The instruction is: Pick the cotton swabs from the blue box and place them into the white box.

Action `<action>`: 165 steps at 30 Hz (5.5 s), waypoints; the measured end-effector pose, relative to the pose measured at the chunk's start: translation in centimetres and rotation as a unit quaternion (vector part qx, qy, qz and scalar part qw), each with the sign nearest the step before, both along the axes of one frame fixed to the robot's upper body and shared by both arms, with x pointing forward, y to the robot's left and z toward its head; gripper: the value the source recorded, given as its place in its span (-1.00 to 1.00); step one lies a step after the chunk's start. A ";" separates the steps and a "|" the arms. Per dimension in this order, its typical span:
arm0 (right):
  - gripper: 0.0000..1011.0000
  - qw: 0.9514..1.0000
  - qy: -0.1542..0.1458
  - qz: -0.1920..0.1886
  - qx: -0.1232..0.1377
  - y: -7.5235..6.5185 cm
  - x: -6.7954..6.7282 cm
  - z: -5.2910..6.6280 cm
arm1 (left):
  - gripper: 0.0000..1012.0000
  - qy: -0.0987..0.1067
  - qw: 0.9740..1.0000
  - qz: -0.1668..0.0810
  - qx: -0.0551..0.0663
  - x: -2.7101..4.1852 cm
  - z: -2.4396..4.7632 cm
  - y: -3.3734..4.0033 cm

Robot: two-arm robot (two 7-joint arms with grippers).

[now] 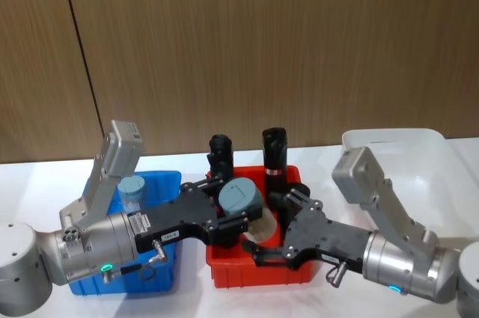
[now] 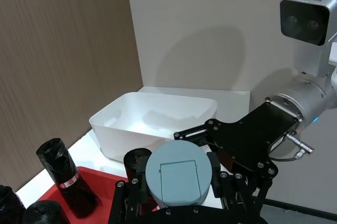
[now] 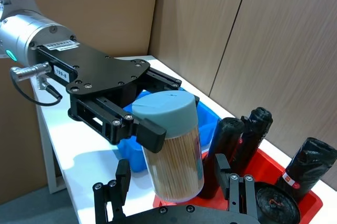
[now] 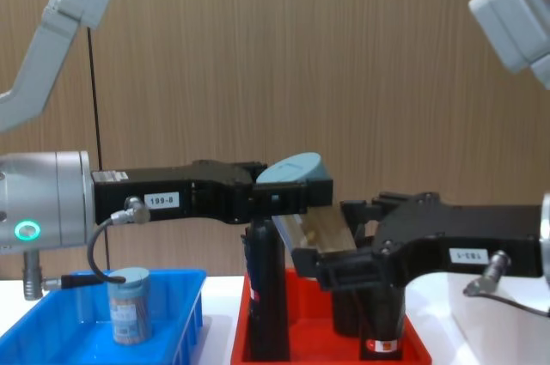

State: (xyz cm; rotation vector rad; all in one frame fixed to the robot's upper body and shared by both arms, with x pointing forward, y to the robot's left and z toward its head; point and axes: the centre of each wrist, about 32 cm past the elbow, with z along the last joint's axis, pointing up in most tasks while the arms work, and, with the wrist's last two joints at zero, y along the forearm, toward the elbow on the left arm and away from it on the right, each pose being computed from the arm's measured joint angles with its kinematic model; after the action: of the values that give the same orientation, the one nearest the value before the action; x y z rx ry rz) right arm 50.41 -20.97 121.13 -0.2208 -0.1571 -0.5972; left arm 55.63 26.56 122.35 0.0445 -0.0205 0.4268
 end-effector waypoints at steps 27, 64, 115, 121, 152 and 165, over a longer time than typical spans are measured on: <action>0.45 0.999 -0.023 0.003 -0.023 1.6 0.8 0.1 | 0.32 0.000 1.000 0.000 0.000 0.00 0.00 0.00; 0.27 1.000 -0.024 -0.016 -0.008 0.7 1.1 -0.1 | 0.98 0.000 1.000 0.000 0.000 0.00 0.00 0.00; 0.50 0.966 0.024 -0.259 0.004 -11.5 4.9 -2.2 | 0.98 0.000 1.000 0.000 0.000 0.00 0.00 0.00; 0.81 0.961 0.037 -0.275 0.002 -12.0 5.5 -2.8 | 0.98 0.000 1.000 0.000 0.000 0.00 0.00 0.00; 0.98 0.958 0.003 -0.284 0.044 -8.0 1.4 -3.5 | 0.98 -0.025 0.995 0.090 0.021 -1.50 -0.65 -1.79; 0.98 0.953 -0.019 -0.291 0.087 -5.1 -2.2 -3.2 | 0.98 -0.048 0.986 0.155 0.031 -2.68 -1.05 -3.10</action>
State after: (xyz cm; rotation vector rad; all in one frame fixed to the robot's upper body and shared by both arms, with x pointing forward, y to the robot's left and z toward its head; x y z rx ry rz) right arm 48.17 -26.09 117.95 -0.0810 -0.0744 -1.1974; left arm 52.95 23.46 121.29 0.0888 -0.1222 0.7399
